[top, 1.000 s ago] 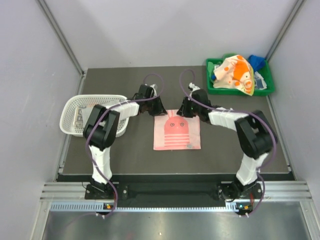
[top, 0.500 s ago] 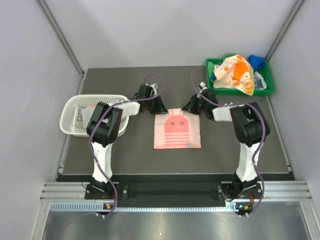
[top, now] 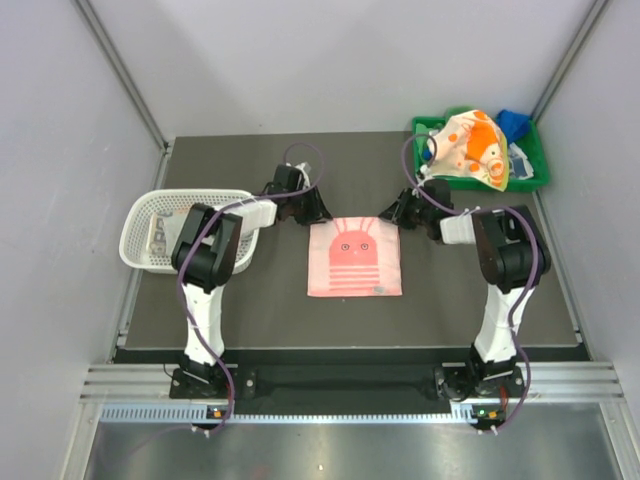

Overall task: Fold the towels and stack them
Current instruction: Fold the towel

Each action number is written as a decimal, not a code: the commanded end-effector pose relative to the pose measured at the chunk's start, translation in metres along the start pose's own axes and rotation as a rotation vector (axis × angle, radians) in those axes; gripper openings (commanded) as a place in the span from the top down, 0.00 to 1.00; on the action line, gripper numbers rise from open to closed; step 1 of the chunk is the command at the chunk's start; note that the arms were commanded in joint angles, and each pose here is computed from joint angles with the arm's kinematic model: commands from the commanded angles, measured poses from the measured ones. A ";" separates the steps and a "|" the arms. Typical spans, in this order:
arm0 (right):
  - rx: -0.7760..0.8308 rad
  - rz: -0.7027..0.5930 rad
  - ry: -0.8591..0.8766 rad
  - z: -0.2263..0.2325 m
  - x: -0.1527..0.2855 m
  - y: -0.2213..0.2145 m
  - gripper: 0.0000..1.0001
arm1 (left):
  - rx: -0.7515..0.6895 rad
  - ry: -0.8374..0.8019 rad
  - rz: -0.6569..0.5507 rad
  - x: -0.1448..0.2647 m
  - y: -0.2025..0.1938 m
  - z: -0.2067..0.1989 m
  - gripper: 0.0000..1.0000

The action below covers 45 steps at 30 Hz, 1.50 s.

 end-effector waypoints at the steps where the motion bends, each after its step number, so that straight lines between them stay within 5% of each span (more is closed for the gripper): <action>1: 0.077 -0.068 -0.059 -0.005 0.017 0.023 0.78 | -0.039 0.077 -0.083 0.015 0.026 0.007 0.65; 14: 0.224 -0.107 -0.207 0.015 0.057 0.051 0.69 | -0.142 0.177 -0.137 0.055 0.042 -0.009 0.60; 25: 0.304 -0.023 -0.251 0.015 0.044 0.032 0.57 | -0.175 0.164 0.020 0.035 0.016 0.001 0.53; 45: 0.321 0.050 -0.298 0.006 0.016 0.021 0.67 | -0.126 0.281 0.016 0.011 0.002 0.031 0.66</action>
Point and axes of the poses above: each gripper's point midway between its finger pads, its own x axis back along the fingers, its own z axis along the line the jaws close on, y = z × x, the point moved 8 cm from there along x, back along the fingers, and after that the axes turned 6 degrees about x, right-handed, at the moved point
